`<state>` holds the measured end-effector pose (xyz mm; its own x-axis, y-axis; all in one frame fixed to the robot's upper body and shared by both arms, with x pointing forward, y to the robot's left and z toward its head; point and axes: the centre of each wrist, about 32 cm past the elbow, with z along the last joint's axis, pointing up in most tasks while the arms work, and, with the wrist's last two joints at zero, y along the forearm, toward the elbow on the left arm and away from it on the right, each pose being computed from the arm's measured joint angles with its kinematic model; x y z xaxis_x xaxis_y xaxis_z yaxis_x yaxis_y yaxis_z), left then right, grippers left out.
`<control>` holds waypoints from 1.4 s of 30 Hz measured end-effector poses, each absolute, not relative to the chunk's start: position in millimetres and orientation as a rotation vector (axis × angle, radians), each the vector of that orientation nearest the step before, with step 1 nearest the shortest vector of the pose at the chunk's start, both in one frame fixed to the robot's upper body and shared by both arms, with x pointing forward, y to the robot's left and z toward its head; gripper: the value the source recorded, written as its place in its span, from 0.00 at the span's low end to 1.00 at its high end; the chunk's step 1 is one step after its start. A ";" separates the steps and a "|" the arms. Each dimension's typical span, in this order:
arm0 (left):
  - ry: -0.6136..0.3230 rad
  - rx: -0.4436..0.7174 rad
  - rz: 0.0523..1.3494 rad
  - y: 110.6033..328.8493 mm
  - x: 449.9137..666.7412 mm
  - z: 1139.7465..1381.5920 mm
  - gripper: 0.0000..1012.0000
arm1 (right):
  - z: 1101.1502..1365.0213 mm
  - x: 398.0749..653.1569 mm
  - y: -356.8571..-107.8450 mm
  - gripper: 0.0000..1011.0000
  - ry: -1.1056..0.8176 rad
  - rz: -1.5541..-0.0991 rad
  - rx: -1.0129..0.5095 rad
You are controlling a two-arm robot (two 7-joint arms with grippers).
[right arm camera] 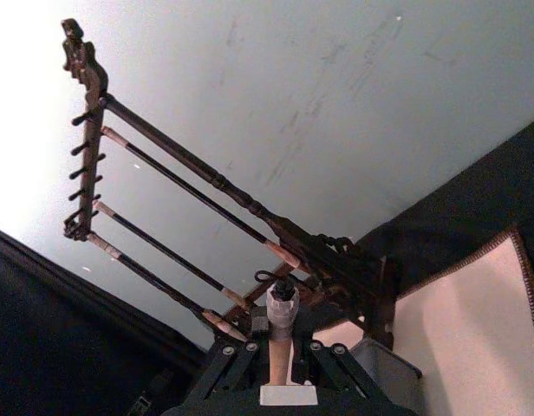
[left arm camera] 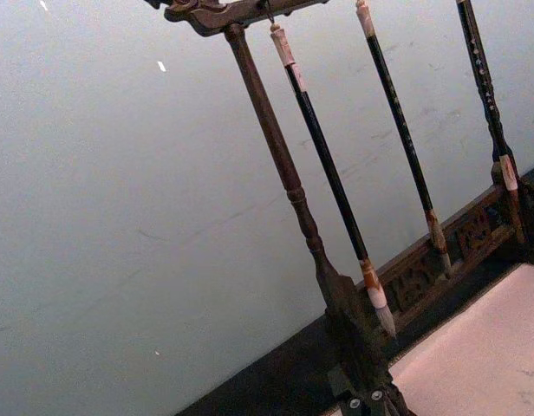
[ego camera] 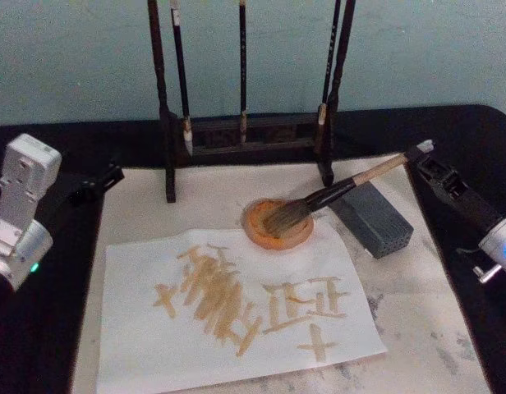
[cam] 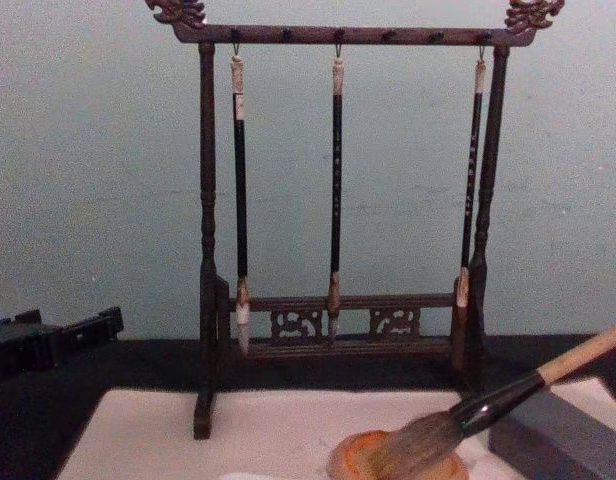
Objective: Pick up the brush from the inkstone, write on the paper, then place the brush back to its original position.
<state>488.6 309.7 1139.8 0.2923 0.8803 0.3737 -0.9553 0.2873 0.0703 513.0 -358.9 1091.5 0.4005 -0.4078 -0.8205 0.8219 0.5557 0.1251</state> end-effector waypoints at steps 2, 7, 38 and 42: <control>-0.285 0.304 1.248 309.7 488.6 1139.8 0.99 | 1091.7 512.9 -359.1 0.16 0.834 -0.838 0.573; -0.285 0.304 1.248 309.7 488.6 1139.8 0.99 | 1092.1 513.0 -359.9 0.16 0.837 -0.845 0.567; -0.285 0.304 1.248 309.7 488.6 1139.8 0.99 | 1091.8 513.8 -363.9 0.16 0.841 -0.867 0.559; -0.285 0.304 1.248 309.7 488.6 1139.8 0.99 | 1091.9 513.8 -363.9 0.16 0.840 -0.867 0.559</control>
